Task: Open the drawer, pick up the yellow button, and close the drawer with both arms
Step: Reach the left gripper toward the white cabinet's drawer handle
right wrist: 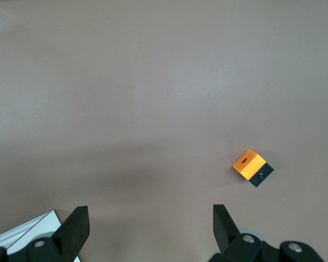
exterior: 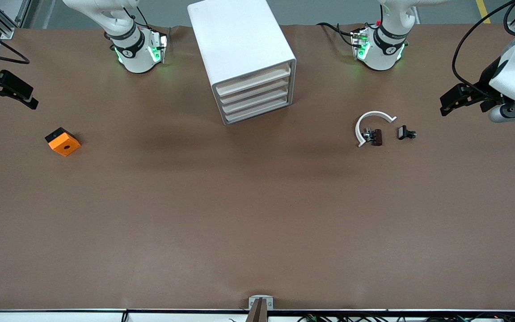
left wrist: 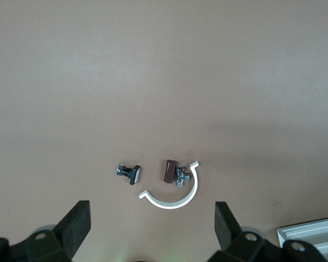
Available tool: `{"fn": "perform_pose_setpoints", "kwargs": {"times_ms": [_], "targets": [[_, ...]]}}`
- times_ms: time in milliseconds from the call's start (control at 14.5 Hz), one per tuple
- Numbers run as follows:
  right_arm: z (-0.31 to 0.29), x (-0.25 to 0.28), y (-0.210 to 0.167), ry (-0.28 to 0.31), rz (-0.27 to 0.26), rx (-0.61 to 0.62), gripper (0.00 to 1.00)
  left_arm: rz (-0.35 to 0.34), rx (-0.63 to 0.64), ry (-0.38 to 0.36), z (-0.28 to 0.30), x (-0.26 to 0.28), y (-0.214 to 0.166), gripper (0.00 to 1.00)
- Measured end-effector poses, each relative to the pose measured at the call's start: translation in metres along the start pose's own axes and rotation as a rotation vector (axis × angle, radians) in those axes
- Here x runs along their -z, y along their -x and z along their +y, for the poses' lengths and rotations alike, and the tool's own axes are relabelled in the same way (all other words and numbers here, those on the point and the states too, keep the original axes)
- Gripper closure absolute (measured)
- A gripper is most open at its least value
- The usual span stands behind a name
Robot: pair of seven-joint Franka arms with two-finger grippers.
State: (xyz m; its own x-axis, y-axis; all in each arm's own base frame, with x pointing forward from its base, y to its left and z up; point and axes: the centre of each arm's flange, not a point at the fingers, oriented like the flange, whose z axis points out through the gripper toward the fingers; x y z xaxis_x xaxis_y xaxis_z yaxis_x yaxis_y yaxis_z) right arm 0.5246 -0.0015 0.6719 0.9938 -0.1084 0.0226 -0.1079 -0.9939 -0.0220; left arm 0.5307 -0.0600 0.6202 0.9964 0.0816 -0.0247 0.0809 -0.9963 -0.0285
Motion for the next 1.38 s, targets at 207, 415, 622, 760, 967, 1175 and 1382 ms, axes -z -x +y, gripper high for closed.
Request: {"fn": "perform_pose_setpoints", "kwargs": {"times_ms": [207,415,622,760,967,1175,1382], "targets": [[0.000,0.000,0.000,0.000,0.000,-0.001,0.00,-0.001,0.000,0.000,0.000,-0.001,-0.001,0.00],[0.001,0.000,-0.001,0.000,0.001,-0.001,0.00,-0.017,-0.001,-0.001,0.000,-0.009,-0.005,0.00],[0.002,-0.001,-0.002,0.004,0.002,-0.003,0.00,-0.097,-0.009,-0.001,0.007,-0.061,-0.039,0.00],[0.003,-0.004,-0.003,0.025,0.000,-0.003,0.00,-0.160,-0.023,0.005,0.018,-0.113,-0.073,0.00],[0.003,-0.006,-0.005,0.040,-0.001,-0.001,0.00,-0.226,-0.049,0.011,0.042,-0.179,-0.106,0.00],[0.003,-0.006,-0.005,0.043,0.000,-0.001,0.00,-0.290,0.048,-0.017,0.082,-0.227,-0.110,0.00],[0.003,-0.006,-0.006,0.043,0.003,0.000,0.00,-0.323,0.290,-0.096,0.151,-0.263,-0.096,0.00]]}}
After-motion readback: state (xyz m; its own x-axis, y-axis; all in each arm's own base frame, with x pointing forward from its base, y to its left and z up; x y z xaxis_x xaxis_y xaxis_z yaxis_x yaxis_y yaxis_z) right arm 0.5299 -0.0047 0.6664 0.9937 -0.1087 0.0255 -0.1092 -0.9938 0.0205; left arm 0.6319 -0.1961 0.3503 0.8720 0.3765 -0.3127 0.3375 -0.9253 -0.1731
